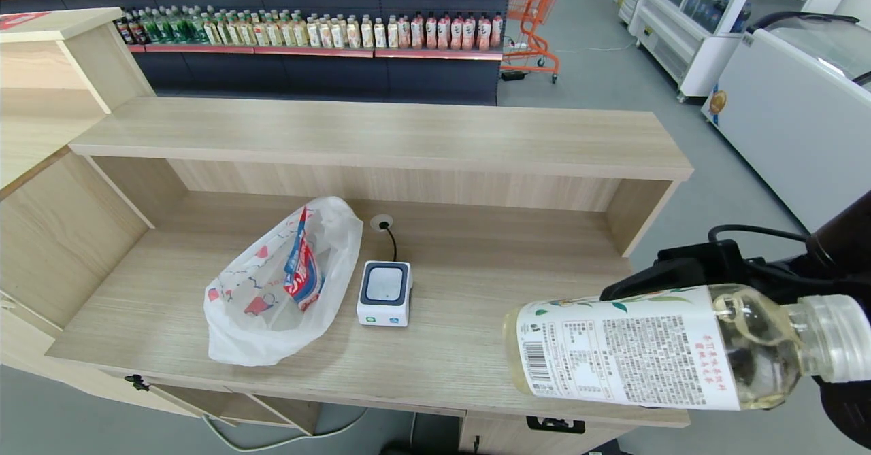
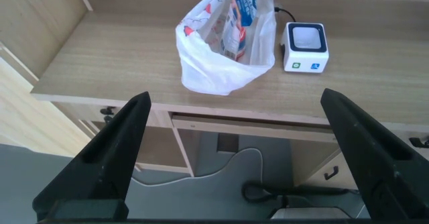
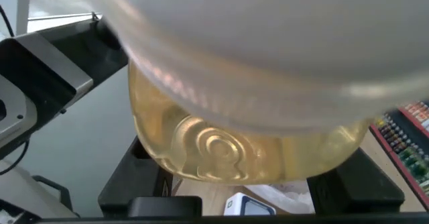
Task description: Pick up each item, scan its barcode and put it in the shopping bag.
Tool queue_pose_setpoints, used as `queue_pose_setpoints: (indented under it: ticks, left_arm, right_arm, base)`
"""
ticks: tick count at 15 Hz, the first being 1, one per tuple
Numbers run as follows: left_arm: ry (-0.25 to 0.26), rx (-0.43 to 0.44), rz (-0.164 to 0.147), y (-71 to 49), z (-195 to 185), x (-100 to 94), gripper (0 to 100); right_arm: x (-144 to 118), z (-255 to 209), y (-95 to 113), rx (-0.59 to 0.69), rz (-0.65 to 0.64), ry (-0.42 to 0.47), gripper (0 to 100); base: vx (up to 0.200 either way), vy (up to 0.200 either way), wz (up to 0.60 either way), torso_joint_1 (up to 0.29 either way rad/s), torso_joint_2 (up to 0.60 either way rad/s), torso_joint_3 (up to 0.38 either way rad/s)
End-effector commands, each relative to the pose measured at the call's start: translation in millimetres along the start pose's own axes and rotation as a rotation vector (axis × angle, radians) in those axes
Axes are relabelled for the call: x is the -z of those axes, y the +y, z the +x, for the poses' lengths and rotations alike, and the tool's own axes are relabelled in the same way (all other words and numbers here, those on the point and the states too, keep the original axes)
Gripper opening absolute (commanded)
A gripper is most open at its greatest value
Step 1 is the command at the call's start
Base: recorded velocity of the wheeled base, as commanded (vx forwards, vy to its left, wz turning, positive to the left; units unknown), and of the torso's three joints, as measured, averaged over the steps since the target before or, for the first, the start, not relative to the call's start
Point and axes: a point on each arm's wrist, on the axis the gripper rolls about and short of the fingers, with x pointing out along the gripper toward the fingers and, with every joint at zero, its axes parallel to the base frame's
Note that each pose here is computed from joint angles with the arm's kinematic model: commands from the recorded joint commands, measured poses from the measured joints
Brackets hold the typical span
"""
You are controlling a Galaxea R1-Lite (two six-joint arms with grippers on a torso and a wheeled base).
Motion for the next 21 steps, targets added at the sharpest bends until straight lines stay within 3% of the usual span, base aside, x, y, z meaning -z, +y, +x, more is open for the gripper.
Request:
queue_pose_setpoints:
  ticks: [1,21]
  left_arm:
    - [0.001,0.000,0.000,0.0,0.1,-0.1,100]
    - [0.000,0.000,0.000,0.0,0.0,0.0,100]
  right_arm:
    - [2.9,0.2,-0.1,-0.037,-0.033,-0.023,0]
    - [10.8,-1.7,4.2,-0.032,-0.025,-0.016,0]
  base:
    - [0.000,0.000,0.00,0.000,0.00,0.000]
    - [0.000,0.000,0.00,0.000,0.00,0.000]
